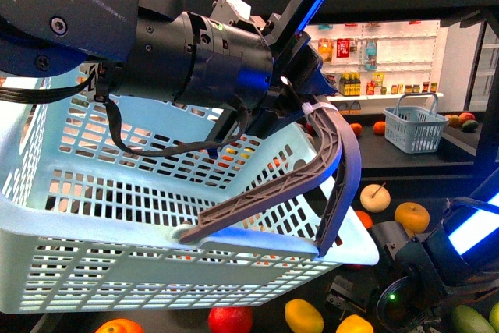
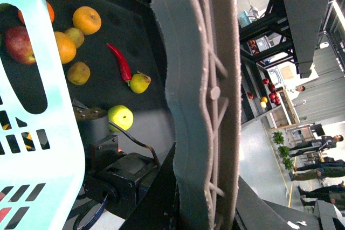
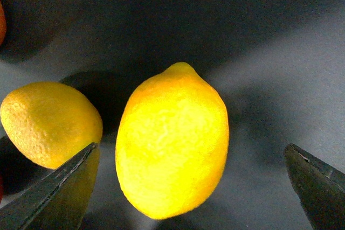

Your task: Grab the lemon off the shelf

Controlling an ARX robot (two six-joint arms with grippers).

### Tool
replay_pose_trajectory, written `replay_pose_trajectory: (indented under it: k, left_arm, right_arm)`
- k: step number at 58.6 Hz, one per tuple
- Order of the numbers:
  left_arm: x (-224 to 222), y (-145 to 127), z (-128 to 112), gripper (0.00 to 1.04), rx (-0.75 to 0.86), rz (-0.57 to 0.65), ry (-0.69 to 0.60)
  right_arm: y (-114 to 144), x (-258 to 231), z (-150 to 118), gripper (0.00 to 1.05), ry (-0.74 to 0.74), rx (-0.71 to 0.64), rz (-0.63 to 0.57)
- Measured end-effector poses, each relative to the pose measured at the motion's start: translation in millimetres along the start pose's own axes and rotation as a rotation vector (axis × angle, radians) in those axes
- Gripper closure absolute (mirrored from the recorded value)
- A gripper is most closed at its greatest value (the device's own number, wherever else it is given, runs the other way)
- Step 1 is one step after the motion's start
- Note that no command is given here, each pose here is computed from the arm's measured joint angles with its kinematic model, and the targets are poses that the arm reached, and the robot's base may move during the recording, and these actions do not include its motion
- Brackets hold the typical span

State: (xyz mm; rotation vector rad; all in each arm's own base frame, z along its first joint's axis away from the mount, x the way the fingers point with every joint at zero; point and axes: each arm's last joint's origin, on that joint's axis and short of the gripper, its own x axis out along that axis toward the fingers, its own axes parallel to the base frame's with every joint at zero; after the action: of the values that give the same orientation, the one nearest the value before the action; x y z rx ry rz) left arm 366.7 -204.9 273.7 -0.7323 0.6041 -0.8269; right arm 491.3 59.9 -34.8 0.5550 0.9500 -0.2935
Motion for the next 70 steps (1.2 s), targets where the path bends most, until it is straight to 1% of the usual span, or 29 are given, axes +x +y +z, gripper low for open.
replay_pose_trajectory:
  k: [23, 25, 36, 41, 47, 54, 59, 66, 70]
  left_arm:
    - [0, 0, 0, 0.94, 0.000, 0.000, 0.000]
    - [0, 0, 0, 0.94, 0.000, 0.000, 0.000]
    - [0, 0, 0, 0.94, 0.000, 0.000, 0.000]
    - [0, 0, 0, 0.94, 0.000, 0.000, 0.000]
    - [0, 0, 0, 0.94, 0.000, 0.000, 0.000]
    - [0, 0, 0, 0.94, 0.000, 0.000, 0.000]
    - [0, 0, 0, 0.94, 0.000, 0.000, 0.000]
    - [0, 0, 0, 0.94, 0.000, 0.001, -0.001]
    - [0, 0, 0, 0.94, 0.000, 0.001, -0.001]
  right_arm:
    - [11, 19, -6, 0.02, 0.008, -0.016, -0.012]
    - [11, 19, -6, 0.05, 0.007, -0.017, -0.014]
    - [9, 22, -8, 0.31, 0.015, -0.028, -0.027]
    - [10, 22, -9, 0.40, 0.015, -0.038, -0.027]
    - [8, 22, -9, 0.40, 0.012, -0.041, -0.026]
    - [2, 19, -8, 0.41, 0.006, -0.043, -0.028]
    - [-10, 11, -5, 0.41, -0.006, -0.053, -0.041]
    - [-31, -11, 8, 0.41, -0.062, -0.078, -0.045]
    - [-44, -32, 21, 0.41, -0.104, -0.092, -0.038]
